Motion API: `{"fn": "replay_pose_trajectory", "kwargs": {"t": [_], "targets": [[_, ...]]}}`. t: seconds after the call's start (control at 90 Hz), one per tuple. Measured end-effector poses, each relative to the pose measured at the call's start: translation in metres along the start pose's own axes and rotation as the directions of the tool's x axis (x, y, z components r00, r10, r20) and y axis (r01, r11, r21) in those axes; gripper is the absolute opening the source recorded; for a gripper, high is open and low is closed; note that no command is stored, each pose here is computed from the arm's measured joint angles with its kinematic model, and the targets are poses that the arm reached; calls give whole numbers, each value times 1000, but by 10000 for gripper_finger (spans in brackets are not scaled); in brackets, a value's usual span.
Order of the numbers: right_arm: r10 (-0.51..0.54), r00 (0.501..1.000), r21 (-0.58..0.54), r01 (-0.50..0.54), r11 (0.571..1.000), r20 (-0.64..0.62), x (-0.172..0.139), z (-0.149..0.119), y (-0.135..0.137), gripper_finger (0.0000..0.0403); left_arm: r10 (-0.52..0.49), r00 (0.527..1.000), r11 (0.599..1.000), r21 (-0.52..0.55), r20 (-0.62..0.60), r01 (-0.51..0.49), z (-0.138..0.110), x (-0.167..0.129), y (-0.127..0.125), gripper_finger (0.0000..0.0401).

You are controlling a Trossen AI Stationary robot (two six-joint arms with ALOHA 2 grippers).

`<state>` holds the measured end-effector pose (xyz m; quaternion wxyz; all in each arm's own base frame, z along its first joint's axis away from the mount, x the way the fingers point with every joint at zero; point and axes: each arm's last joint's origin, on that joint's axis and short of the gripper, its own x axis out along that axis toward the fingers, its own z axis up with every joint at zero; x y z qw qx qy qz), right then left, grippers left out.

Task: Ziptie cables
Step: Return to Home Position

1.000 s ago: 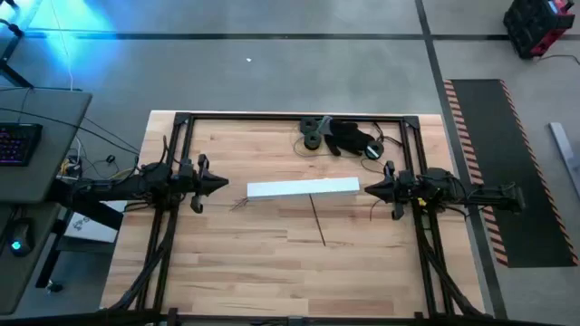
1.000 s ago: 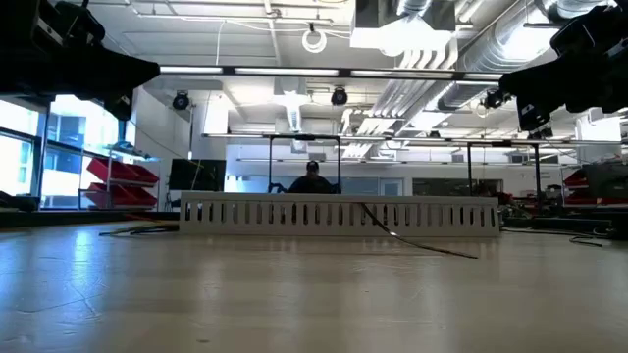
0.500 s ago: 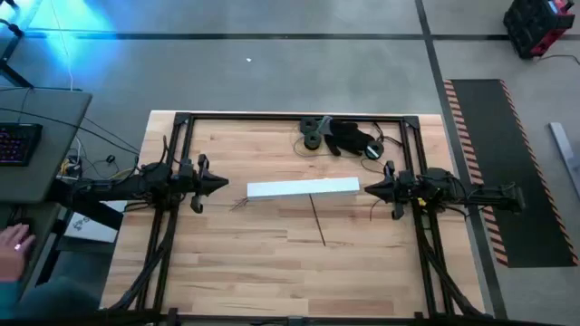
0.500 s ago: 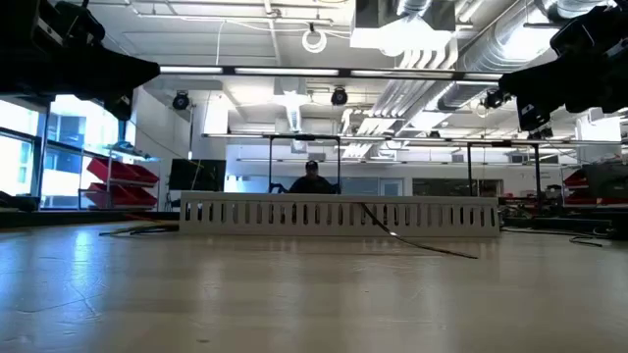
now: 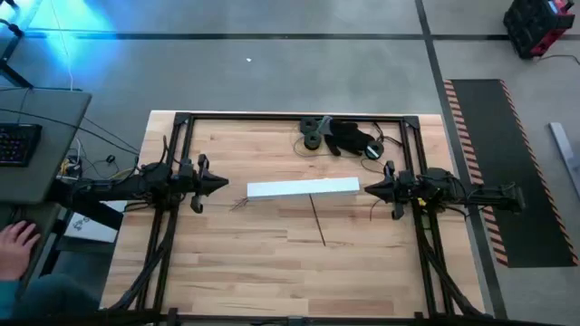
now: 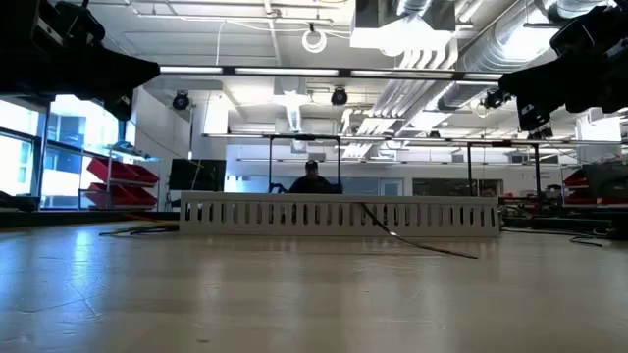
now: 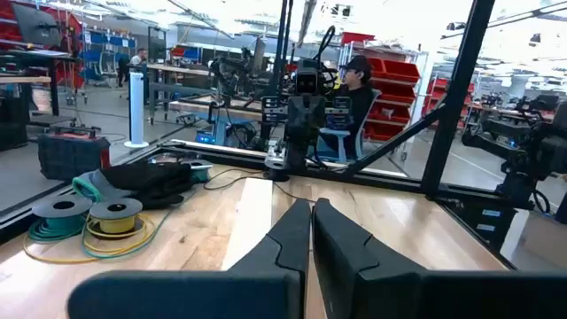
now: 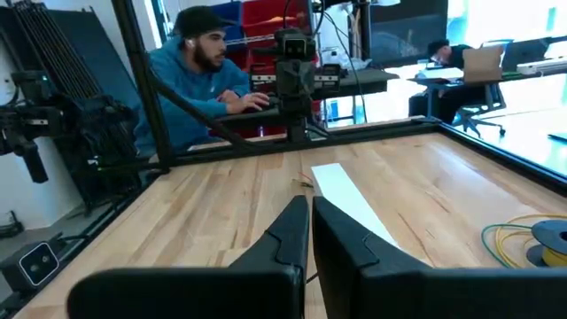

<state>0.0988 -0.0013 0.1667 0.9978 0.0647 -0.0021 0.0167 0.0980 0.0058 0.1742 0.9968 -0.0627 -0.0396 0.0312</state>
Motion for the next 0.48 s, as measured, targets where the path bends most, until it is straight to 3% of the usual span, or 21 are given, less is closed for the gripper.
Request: {"fn": "replay_pose_trajectory", "kwargs": {"t": [0.478], "targets": [[5,1000,0,-5,1000,-1,0,0,0,0,0,1000,1000,0,0,0,0,0,0,0]]}}
